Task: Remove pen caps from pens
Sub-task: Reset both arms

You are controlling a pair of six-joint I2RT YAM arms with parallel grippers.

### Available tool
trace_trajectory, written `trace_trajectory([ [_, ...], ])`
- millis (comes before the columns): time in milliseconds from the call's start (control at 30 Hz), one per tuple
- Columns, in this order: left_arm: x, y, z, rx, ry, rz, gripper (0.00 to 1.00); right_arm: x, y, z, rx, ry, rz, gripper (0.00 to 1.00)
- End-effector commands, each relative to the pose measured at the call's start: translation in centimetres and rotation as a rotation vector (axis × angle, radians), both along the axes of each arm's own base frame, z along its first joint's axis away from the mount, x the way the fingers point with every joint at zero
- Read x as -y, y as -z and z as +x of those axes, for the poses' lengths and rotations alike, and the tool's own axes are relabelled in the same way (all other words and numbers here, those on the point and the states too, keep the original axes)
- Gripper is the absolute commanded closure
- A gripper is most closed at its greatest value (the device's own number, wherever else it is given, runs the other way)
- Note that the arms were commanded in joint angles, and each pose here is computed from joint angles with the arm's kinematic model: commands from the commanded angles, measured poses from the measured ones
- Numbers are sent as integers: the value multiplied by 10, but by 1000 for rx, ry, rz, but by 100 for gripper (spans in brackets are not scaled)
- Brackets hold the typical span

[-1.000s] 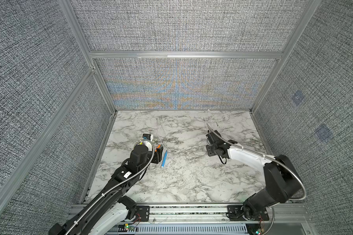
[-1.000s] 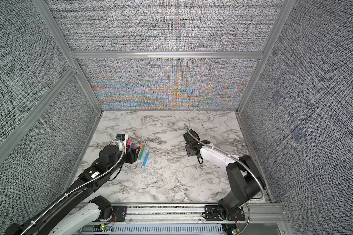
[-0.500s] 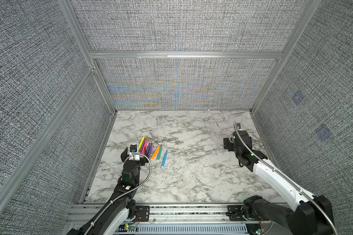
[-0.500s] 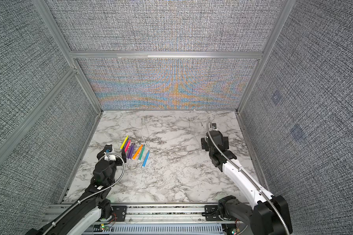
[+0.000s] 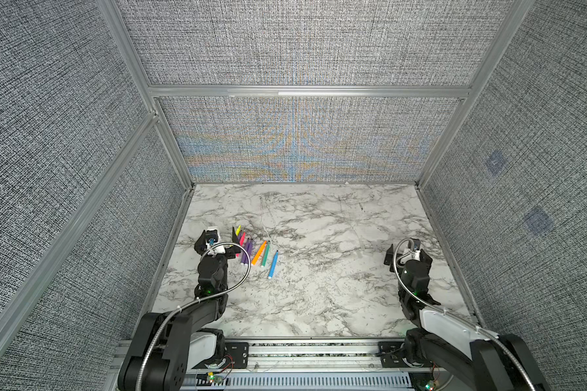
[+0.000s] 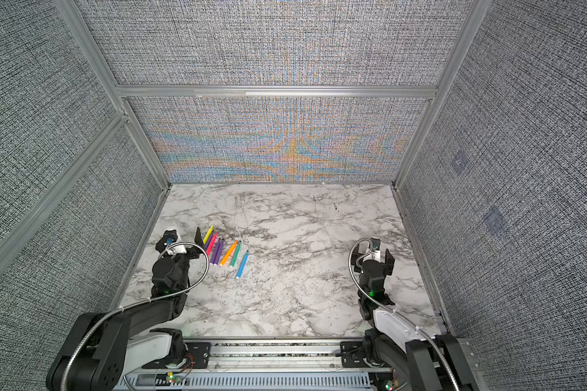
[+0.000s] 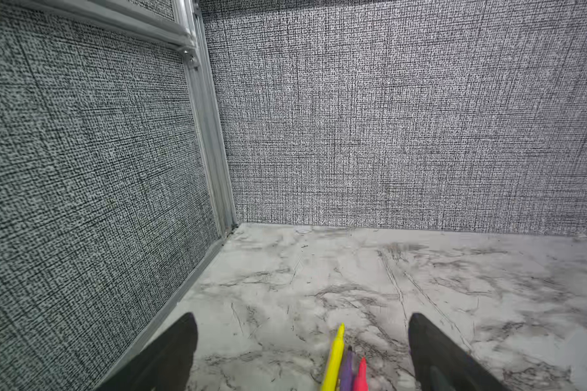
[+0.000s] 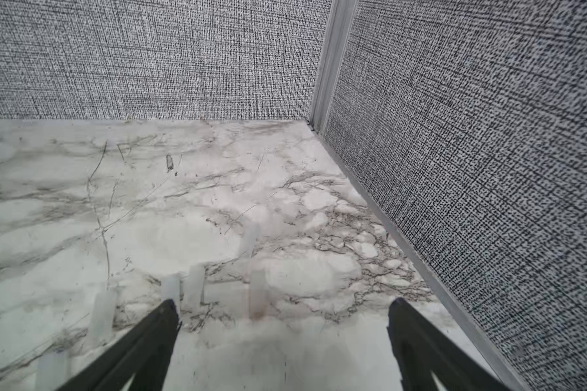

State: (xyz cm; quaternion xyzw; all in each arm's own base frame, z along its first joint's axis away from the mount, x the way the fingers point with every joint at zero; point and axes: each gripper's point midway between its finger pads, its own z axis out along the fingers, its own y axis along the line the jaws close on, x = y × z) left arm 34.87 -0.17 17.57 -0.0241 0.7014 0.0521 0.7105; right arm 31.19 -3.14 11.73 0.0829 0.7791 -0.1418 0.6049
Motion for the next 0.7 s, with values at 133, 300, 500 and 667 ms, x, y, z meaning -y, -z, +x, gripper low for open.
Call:
trace_trajectory([
  [133,7,-4,9,-1,58,-14,3,-27,-16,49,11,-151,-41,1],
  [300,7,-3,8,2,55,-12,3,-16,17,69,-34,-165,10,1],
  [500,7,-3,8,-1,60,-14,3,-15,17,73,-56,-203,50,1],
  [667,7,-3,8,-1,59,-14,3,-16,17,74,-58,-207,50,1],
])
